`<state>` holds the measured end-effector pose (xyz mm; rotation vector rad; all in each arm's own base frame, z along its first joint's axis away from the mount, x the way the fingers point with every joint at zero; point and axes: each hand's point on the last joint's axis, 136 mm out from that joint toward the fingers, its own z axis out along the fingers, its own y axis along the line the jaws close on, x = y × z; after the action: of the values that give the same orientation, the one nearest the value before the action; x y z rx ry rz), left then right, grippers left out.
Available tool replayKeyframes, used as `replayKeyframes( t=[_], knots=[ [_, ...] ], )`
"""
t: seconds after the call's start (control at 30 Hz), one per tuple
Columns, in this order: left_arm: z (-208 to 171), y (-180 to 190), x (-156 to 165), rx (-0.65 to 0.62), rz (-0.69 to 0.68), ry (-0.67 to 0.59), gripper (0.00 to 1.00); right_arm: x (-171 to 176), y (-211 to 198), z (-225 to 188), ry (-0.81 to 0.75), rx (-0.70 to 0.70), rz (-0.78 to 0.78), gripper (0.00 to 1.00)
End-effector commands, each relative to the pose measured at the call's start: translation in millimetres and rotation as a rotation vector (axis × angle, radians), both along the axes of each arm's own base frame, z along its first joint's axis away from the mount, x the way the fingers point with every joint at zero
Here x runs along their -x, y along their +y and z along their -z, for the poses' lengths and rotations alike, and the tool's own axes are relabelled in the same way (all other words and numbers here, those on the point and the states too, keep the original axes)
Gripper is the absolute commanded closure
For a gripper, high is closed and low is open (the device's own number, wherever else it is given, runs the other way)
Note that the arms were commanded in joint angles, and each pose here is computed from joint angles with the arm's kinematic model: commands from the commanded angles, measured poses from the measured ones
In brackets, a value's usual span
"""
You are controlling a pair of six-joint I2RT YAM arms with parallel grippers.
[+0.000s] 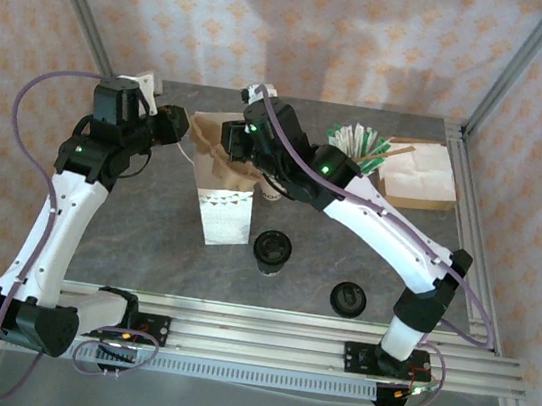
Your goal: Pack the takeout coffee
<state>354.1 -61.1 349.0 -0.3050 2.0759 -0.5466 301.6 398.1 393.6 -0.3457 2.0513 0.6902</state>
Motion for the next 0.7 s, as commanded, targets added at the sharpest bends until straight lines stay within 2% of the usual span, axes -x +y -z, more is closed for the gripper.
replayKeyframes(
  t=[0.0, 0.23, 0.47, 0.67],
  knots=[
    [-11, -2, 4, -0.006, 0.025, -0.054, 0.81, 9, 2, 19, 0.061, 0.049, -0.038, 0.77],
    [-9, -2, 4, -0.009, 0.026, -0.048, 0.84, 31, 15, 29, 0.167, 0.021, -0.143, 0.66],
    [-6, -2, 2, -0.011, 0.025, -0.036, 0.84, 45, 23, 31, 0.209, 0.021, -0.214, 0.61],
    [-3, -2, 0, -0.017, 0.021, -0.027, 0.85, 49, 14, 47, 0.235, 0.147, -0.212, 0.61]
  ],
)
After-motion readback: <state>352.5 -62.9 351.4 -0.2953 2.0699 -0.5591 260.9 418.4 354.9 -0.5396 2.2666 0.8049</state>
